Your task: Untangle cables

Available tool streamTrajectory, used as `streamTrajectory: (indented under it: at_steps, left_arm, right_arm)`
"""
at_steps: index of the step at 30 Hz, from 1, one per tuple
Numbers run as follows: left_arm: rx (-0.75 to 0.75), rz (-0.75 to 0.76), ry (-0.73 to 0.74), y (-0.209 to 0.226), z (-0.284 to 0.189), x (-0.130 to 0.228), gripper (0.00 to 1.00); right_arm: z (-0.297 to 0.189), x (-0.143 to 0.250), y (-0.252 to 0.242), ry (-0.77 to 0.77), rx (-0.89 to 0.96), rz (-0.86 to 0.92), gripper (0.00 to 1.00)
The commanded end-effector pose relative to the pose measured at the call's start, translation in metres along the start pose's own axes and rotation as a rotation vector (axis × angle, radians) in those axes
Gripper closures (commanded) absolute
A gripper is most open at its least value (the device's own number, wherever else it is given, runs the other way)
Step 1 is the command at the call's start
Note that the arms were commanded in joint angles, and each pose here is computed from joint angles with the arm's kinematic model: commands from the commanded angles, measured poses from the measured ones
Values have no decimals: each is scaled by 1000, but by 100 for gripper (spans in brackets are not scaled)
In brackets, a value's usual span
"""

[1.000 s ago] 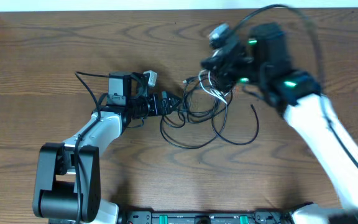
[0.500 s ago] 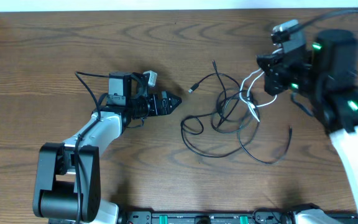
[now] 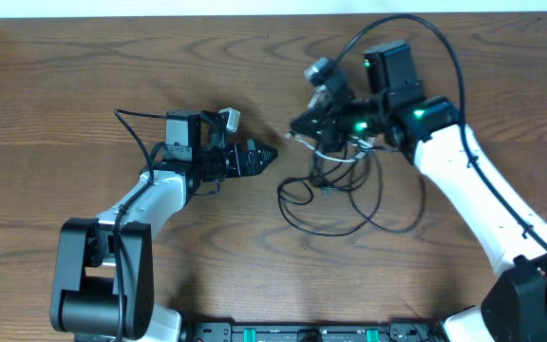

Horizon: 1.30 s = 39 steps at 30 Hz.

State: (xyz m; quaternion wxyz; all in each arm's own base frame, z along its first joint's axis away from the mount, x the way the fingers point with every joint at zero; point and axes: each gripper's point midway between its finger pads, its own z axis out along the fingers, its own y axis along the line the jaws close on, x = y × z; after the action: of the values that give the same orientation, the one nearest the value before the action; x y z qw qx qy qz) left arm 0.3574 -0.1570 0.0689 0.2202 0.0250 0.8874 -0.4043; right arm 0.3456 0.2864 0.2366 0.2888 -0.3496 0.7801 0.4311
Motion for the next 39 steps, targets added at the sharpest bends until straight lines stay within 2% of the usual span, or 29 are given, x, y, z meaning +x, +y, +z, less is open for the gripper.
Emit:
streamTrajectory:
  at_steps: [1,3,4,5,7,10,12,16,20,22,25,30,34,36,39]
  left_arm:
    - [3,22,-7,-3,-1,-4,1]
    - [3,22,-7,-3,-1,-4,1]
    - [3,22,-7,-3,-1,-4,1]
    - [3,22,-7,-3,-1,-4,1]
    - [3,22,-7,-3,-1,-4,1]
    - [3,22,-7,-3,-1,-4,1]
    - [3,22,-7,-3,-1,-4,1]
    - [3,22,-7,-3,-1,-4,1]
    - [3,22,-7,-3,-1,-4,1]
    - [3,22,-7,-3,-1,-4,1]
    - [3,22,-7,-3,-1,-4,1]
    - [3,22,-7,-3,-1,-4,1]
    - [3,22,-7,-3,-1,-4,1]
    - [3,22,-7,-3,-1,-4,1]
    - [3,22,-7,-3,-1,-4,1]
  right_arm:
    - [-30,-42,86,-138,-296,-248,99]
    - [-45,-51,105,-187,-311,-371,99]
    - [-47,-52,102,-191,-251,-417,99]
    - [-44,-47,77,-151,-86,-411,99]
    - [-39,-31,28,-56,182,-299,99]
    - [-44,-2,-38,36,524,-14,99]
    - [-41,2,-36,46,504,8,99]
    - [-50,-35,14,-84,262,-178,99]
    - [-104,-62,76,-243,19,-425,99]
    - [-137,-61,79,-282,32,-460,99]
    - [-161,-48,22,-226,316,-300,99]
    - [-227,24,-99,-61,1011,240,99]
    - [-271,75,-140,-34,1388,573,99]
    - [-259,88,-159,-21,1396,662,99]
    - [-214,95,-183,32,1233,687,99]
